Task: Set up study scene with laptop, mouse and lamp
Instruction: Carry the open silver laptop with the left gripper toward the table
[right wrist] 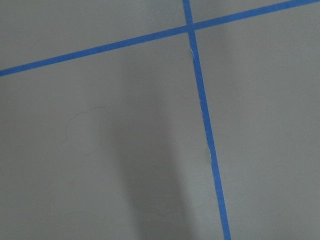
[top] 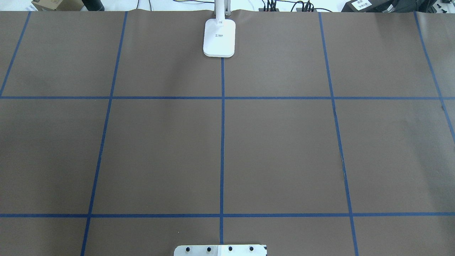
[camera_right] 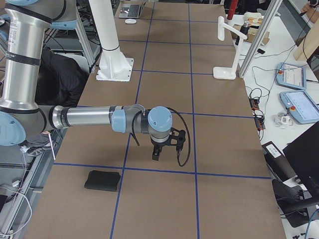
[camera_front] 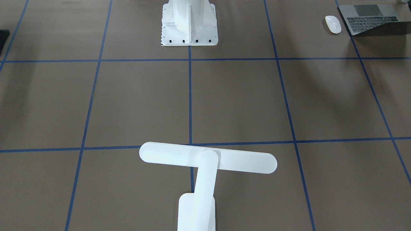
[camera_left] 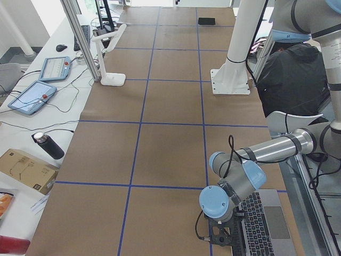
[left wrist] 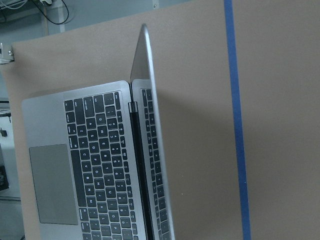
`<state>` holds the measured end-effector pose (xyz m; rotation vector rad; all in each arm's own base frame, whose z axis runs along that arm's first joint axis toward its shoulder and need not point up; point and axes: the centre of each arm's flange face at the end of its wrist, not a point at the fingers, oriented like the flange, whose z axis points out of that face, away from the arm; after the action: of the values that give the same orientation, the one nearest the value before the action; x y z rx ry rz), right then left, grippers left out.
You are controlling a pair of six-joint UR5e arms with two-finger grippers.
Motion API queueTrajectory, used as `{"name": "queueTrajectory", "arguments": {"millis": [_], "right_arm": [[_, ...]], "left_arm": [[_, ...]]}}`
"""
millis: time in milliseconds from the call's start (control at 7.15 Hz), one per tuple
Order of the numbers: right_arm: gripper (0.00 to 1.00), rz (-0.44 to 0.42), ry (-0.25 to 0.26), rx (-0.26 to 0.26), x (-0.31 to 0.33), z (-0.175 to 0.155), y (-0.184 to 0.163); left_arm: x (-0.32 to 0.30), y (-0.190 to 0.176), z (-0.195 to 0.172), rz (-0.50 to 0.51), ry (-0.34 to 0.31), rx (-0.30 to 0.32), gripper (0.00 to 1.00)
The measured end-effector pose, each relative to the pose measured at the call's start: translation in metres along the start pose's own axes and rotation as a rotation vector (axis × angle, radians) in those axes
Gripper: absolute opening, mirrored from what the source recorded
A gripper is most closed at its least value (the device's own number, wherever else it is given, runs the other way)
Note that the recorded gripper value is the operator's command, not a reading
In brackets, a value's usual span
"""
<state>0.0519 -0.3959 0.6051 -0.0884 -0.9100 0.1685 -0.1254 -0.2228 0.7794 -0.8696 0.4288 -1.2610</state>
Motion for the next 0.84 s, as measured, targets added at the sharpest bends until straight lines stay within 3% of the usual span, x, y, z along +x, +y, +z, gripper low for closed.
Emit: {"name": "queueTrajectory", "arguments": {"millis": [280, 420, 560, 840], "right_arm": [[0.99, -0.007, -0.002, 0.006, -0.001, 0.0, -0.001], [0.99, -0.017, -0.005, 0.014, 0.0, 0.001, -0.002], [0.99, -0.025, -0.006, 0.019, 0.001, 0.002, -0.003], [0.99, -0.028, -0.007, 0.021, 0.002, 0.003, -0.002]], "left_arm": [[-0.002, -0.005, 0.008, -0.003, -0.006, -0.013, 1.0], [-0.003, -0.007, 0.01, -0.003, -0.007, -0.015, 0.94], [-0.004, -0.01, 0.014, -0.006, -0.011, -0.018, 0.67], [-0.006, -0.013, 0.019, -0.014, -0.018, -0.024, 0.42]]}}
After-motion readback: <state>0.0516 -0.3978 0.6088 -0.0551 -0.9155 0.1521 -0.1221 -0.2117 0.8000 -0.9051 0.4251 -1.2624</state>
